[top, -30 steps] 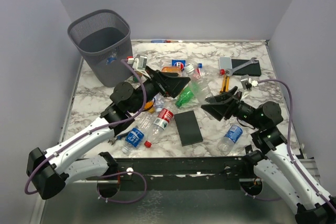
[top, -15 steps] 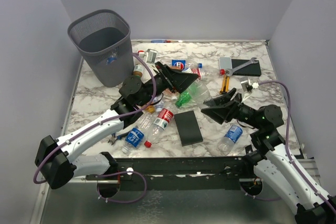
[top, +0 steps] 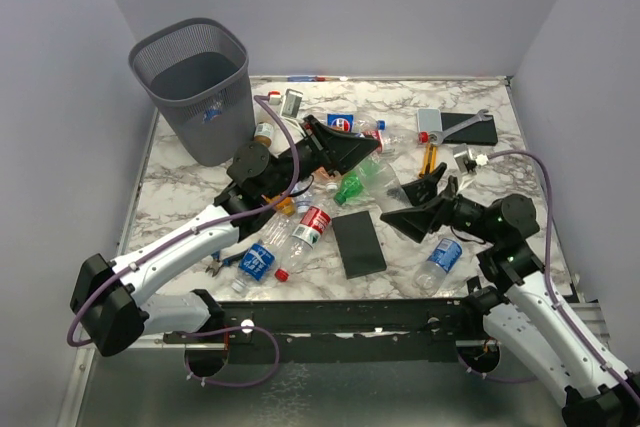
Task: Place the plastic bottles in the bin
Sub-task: Pick up the plastic bottle at the center of the board, then place the plastic bottle in the trash bin.
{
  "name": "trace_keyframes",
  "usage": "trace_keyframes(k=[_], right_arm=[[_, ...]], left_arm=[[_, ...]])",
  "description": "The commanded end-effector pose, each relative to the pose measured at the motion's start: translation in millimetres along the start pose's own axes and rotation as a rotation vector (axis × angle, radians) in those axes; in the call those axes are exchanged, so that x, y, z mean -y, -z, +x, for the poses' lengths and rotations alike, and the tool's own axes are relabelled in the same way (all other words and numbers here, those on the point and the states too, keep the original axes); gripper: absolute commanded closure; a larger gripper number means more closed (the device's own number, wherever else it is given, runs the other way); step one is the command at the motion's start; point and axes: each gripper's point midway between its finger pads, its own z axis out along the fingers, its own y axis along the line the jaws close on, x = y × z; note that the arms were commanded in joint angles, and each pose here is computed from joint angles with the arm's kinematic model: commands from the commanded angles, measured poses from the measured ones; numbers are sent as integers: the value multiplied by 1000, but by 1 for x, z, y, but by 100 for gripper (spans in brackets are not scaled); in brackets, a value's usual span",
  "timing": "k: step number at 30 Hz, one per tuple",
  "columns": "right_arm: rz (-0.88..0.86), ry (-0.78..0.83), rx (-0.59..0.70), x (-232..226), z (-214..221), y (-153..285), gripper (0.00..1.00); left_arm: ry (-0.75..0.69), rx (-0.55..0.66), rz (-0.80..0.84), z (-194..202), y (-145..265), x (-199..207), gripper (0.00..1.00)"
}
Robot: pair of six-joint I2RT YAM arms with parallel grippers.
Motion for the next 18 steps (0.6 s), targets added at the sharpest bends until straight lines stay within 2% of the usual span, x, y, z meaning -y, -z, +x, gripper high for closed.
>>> trace_keyframes(k=[1,2,5,8,14,18], right_arm=[[1,-14,-53,-8,-6,-3,0],[2,-12,-58,-10,-9,-3,0],[24,7,-63,-17,-21,-1,0],[90,32,-62,-23,-38,3,0],[200,126,-1,-42,-82,17,0],[301,143,54,-29,-90,25,0]], left_arm=[[-43,11,74,-9,4,23,96],[-55,14,70,-11,5,23,100],[-112,31,39,-21,6,26,100],[-246,73,-41,-48,10,29,100],[-577,259,-333,-146,34,42,100],[-777,398,-568,-212,60,47,100]])
